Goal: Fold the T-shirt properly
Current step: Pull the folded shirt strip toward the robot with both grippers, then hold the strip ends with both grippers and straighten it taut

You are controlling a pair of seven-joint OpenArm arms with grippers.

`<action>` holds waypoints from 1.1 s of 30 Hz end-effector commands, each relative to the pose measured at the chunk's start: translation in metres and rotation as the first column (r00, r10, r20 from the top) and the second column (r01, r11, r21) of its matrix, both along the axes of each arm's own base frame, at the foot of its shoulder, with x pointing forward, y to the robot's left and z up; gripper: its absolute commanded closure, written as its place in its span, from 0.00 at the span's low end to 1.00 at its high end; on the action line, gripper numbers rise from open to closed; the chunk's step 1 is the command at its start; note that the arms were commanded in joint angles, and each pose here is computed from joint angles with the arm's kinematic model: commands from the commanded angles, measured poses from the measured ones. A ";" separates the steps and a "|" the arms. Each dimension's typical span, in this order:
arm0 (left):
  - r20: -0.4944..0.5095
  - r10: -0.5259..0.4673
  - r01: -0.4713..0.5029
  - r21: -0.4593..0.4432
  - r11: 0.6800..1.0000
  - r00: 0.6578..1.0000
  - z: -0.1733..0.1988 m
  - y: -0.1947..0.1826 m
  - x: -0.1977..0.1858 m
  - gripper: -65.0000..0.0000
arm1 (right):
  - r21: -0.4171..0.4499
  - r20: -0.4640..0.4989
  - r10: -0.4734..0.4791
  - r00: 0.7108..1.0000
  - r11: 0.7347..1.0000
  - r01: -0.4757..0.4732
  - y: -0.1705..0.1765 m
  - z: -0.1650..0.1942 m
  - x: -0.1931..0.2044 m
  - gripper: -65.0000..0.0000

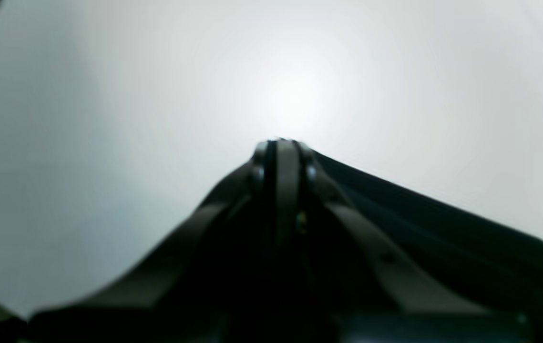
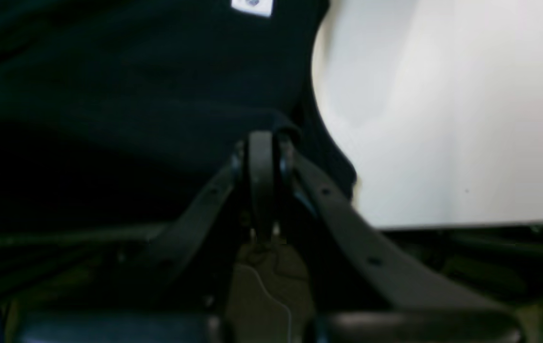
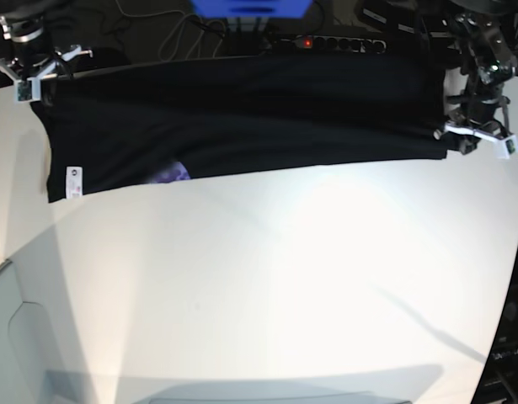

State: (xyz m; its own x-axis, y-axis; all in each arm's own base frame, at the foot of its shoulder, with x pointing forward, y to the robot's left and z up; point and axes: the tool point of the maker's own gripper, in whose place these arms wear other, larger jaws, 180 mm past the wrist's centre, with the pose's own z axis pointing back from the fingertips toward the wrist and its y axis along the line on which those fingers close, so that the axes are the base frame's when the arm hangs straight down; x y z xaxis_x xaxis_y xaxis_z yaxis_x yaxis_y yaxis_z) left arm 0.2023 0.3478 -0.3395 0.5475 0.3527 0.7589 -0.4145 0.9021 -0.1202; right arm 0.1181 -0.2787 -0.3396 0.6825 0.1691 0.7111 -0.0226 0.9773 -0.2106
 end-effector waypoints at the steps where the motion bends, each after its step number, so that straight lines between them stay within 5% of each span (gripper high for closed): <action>1: 0.044 0.009 -0.011 0.039 0.999 0.999 0.014 0.010 0.007 1.00 | -0.014 0.034 0.022 0.999 1.000 -0.022 0.000 0.010 0.005 1.00; 15: 0.045 0.058 -0.058 -0.001 0.998 0.997 0.006 0.006 0.000 1.00 | -0.012 0.018 0.021 1.000 1.000 -0.020 0.000 0.007 0.000 1.00; 33: -0.140 0.124 -0.135 -0.076 0.988 0.982 -0.057 0.013 -0.051 1.00 | -0.015 0.099 0.046 0.994 0.999 -0.045 0.002 0.017 0.035 1.00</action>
